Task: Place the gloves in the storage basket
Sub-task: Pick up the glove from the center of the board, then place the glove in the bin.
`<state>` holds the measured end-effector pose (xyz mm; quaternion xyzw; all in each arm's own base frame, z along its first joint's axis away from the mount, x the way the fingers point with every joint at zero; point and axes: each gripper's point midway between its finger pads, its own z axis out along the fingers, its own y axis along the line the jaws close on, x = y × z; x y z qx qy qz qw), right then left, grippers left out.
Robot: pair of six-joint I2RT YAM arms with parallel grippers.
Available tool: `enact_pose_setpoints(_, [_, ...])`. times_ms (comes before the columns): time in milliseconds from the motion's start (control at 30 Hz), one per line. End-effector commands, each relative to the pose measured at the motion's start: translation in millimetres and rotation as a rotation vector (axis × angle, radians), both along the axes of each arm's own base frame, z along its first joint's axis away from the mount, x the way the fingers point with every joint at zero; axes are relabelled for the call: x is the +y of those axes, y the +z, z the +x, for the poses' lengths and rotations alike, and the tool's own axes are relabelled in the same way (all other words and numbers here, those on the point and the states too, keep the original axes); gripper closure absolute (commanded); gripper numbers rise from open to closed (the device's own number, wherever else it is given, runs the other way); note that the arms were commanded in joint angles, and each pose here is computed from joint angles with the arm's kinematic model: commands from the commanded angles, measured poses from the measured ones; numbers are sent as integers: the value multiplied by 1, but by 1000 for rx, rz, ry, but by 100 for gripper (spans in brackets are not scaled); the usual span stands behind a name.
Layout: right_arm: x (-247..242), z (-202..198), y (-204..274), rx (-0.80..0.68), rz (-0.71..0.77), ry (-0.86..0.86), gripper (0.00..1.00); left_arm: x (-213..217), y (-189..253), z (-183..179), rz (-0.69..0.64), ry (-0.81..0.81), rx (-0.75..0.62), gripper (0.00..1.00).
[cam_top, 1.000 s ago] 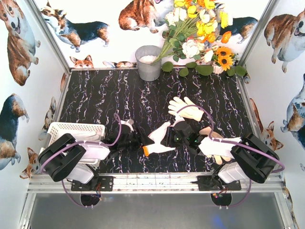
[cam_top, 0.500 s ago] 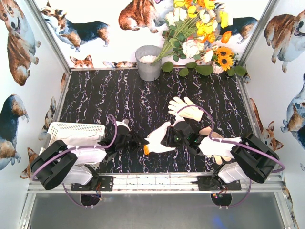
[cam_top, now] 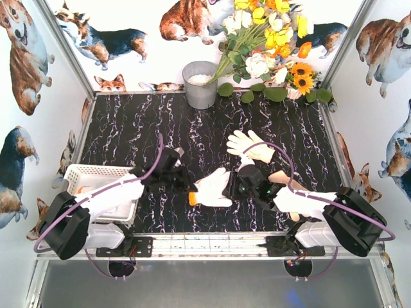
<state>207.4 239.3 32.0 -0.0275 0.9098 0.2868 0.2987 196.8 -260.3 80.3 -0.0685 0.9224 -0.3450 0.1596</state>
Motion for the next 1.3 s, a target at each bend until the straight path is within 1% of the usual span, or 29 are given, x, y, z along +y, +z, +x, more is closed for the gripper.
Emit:
enact_pose_setpoints(0, [-16, 3, 0, -48, -86, -7, 71, 57, -3, -34, 235, -132, 165, 100])
enact_pose_setpoints(133, [-22, 6, 7, -76, -117, -10, 71, 102, 19, -30, 385, -100, 207, 100])
enact_pose_setpoints(200, [-26, 7, 11, -92, -126, -17, 70, 120, 31, -28, 426, -76, 217, 100])
enact_pose_setpoints(433, [-39, 14, 31, -182, -137, -60, 69, 178, 46, -44, 595, -38, 314, 100])
enact_pose_setpoints(600, [-43, 15, 44, -237, -115, -69, 68, 214, 61, -41, 705, 12, 323, 100])
enact_pose_setpoints(733, [-45, 15, 52, -278, -94, -68, 67, 237, 74, -35, 749, 71, 323, 100])
enact_pose_setpoints(867, [-48, 15, 54, -299, -94, -68, 66, 251, 86, -24, 750, 137, 286, 100])
enact_pose_setpoints(1133, [-54, 14, 54, -316, -120, -52, 65, 275, 96, -11, 795, 236, 258, 100])
enact_pose_setpoints(1267, [-57, 13, 56, -327, -117, -55, 65, 290, 97, -9, 852, 270, 273, 100])
